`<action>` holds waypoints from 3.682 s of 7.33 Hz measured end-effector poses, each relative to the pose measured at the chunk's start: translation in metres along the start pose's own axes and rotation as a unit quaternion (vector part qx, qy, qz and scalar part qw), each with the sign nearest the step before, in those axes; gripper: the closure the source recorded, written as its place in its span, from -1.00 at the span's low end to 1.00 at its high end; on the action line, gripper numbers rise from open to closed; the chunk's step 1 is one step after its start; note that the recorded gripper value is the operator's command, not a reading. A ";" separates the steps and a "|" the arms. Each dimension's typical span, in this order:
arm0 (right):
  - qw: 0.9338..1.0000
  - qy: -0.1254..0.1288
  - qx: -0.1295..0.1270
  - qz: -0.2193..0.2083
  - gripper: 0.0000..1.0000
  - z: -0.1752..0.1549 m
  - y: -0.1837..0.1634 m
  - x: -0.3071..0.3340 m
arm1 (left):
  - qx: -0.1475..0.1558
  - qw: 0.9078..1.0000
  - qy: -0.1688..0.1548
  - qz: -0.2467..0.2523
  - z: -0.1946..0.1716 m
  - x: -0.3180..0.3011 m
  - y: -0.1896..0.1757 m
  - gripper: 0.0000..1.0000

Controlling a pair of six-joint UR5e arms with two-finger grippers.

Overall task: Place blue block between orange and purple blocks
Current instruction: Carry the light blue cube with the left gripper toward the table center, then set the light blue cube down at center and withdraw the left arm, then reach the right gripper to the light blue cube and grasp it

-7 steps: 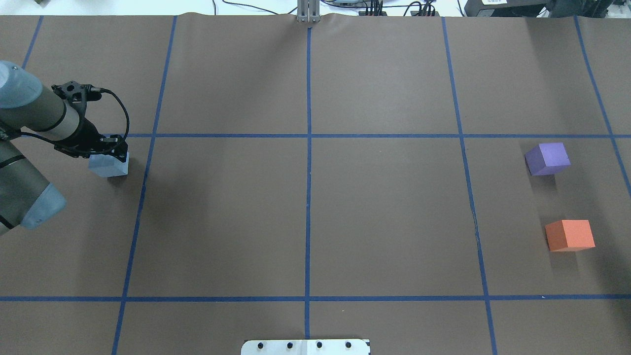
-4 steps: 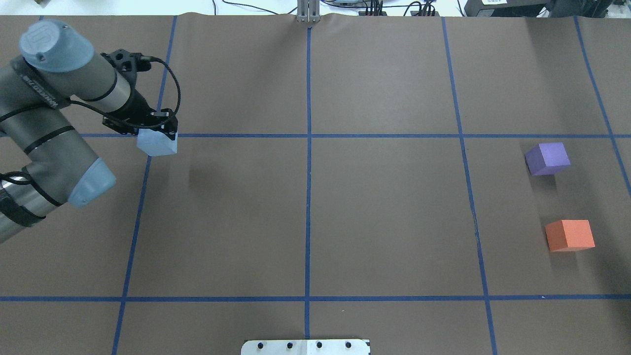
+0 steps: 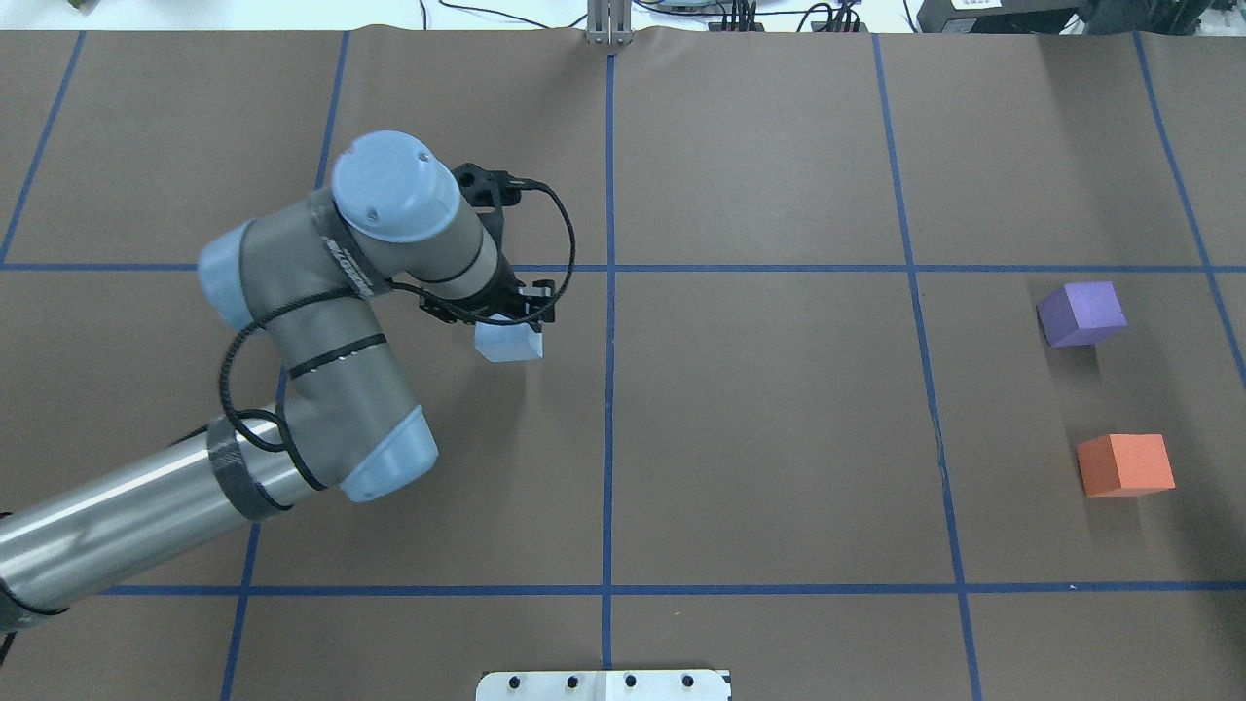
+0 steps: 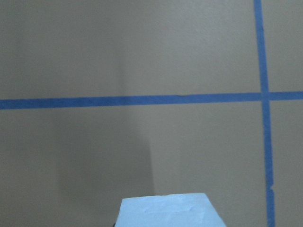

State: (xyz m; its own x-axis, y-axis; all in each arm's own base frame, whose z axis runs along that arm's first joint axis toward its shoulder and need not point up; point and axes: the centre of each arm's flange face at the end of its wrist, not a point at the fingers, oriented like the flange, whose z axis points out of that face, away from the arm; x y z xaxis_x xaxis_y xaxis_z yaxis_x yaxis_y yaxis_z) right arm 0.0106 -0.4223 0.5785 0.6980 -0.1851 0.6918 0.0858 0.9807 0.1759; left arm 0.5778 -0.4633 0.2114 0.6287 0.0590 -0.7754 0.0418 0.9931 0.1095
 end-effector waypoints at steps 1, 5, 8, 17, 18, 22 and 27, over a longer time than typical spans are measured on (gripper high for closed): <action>1.000 0.000 0.000 0.000 -1.00 0.000 0.000 0.000 | -0.001 1.000 -0.005 0.001 0.013 0.020 0.016 0.50; 1.000 0.000 0.000 0.000 -1.00 0.000 0.000 0.000 | -0.014 1.000 -0.021 -0.015 0.019 0.081 0.030 -0.67; 1.000 -0.002 -0.001 0.000 -1.00 0.001 0.000 0.000 | -0.012 0.999 -0.036 -0.015 0.020 0.083 0.022 -0.98; 0.990 -0.082 0.026 0.114 -1.00 -0.003 -0.077 -0.234 | -0.053 0.977 -0.083 0.189 -0.208 -0.362 -0.062 -0.98; 0.987 -0.091 0.025 0.129 -1.00 0.003 -0.085 -0.284 | -0.057 0.974 -0.085 0.201 -0.230 -0.436 -0.066 -0.98; 0.987 -0.059 0.027 0.147 -1.00 0.047 -0.083 -0.522 | -0.071 0.977 -0.063 0.194 -0.272 -0.667 -0.026 -1.00; 0.993 0.002 0.039 0.115 -1.00 0.118 -0.103 -0.687 | -0.045 0.984 -0.059 0.161 -0.288 -0.734 0.041 -1.00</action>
State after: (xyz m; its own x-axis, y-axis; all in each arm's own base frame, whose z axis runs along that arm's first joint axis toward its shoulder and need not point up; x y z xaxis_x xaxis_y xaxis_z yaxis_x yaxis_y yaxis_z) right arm -0.5622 -0.4036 0.1677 0.6957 0.0443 0.7170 -0.1324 0.9889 0.0673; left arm -0.1058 -0.4369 0.6056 0.6836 0.3645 -0.6323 -0.2397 0.9304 0.2773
